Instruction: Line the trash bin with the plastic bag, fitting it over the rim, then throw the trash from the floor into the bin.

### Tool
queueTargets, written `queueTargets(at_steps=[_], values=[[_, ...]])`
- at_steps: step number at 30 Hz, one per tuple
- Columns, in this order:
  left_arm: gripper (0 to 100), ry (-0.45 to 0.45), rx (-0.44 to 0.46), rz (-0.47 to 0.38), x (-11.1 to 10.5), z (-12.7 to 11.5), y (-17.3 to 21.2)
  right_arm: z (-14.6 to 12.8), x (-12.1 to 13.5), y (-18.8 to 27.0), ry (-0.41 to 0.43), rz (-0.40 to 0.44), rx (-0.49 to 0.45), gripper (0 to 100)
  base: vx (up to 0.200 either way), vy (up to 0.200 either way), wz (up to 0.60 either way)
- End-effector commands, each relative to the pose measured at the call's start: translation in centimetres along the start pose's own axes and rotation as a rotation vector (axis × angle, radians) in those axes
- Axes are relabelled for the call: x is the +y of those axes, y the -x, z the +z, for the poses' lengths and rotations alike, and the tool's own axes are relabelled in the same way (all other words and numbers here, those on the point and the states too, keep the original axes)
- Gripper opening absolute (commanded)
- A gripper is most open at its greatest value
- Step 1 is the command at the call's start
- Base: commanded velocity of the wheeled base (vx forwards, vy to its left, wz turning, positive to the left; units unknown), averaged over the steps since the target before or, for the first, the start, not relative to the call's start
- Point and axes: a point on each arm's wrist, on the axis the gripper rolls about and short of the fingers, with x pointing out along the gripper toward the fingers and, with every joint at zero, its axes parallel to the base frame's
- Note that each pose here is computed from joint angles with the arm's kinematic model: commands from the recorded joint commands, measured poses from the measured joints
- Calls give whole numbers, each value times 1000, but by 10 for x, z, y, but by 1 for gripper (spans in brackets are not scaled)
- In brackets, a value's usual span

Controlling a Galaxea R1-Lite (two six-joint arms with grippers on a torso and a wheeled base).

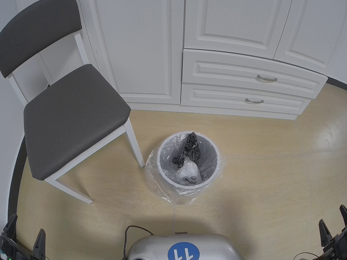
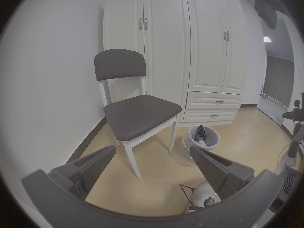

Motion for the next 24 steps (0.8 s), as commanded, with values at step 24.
queueTargets(at_steps=[24], values=[[100,26,-2,28,1,-4,0,-4,0,0,-20,-10,-3,100,0,0,0]])
